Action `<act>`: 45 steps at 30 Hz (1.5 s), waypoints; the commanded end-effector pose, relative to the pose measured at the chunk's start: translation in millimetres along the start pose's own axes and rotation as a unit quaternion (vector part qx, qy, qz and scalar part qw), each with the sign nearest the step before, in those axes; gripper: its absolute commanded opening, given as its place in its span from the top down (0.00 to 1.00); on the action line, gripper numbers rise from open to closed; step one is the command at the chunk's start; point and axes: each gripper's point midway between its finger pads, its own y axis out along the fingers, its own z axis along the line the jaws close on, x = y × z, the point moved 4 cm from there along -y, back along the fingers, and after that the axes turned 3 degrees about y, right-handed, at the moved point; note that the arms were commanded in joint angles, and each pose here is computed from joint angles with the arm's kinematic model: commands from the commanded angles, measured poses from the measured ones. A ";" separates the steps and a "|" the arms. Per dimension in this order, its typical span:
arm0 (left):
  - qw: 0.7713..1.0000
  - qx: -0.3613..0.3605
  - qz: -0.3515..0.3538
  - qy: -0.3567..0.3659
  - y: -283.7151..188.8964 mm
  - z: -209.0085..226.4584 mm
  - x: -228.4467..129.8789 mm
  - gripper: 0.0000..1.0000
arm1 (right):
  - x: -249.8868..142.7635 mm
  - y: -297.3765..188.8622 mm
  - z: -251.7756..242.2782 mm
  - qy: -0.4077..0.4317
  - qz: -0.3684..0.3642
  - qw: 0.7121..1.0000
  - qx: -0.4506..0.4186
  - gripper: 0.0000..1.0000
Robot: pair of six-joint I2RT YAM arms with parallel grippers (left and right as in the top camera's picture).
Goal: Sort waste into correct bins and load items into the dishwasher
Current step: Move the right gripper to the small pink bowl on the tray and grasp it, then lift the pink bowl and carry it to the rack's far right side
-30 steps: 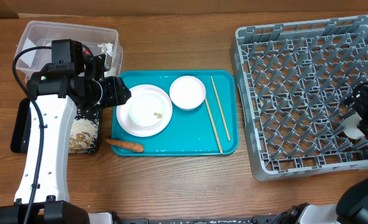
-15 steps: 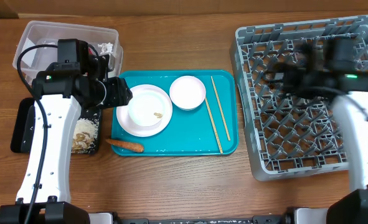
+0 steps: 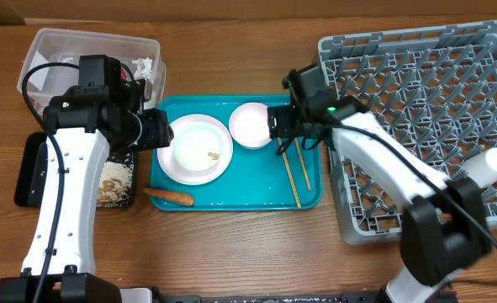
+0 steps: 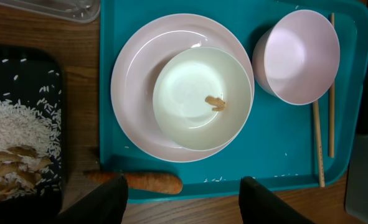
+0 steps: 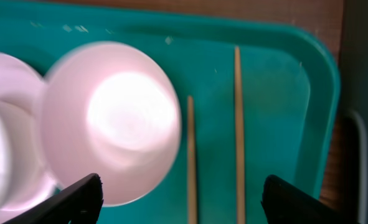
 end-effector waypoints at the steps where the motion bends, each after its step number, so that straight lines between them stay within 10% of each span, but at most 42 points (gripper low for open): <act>1: 1.000 0.005 -0.009 -0.005 -5.5 -1.6 1.5 0.40 | -2.5 24.1 -2.5 0.027 0.011 0.999 -0.018 0.22; 21: 1.000 0.005 -0.008 -0.005 -5.4 -1.6 1.3 0.40 | 6.7 10.0 9.6 0.022 0.005 1.000 0.018 0.96; 31: 1.000 0.005 -0.006 -0.005 -5.4 -1.5 0.5 0.40 | 45.1 -112.0 -11.5 0.005 -0.128 0.989 -0.080 0.96; 45: 1.000 0.005 -0.014 -0.003 -5.4 -1.7 3.7 0.39 | 63.0 -269.5 -211.7 0.200 -0.314 0.746 -0.552 0.96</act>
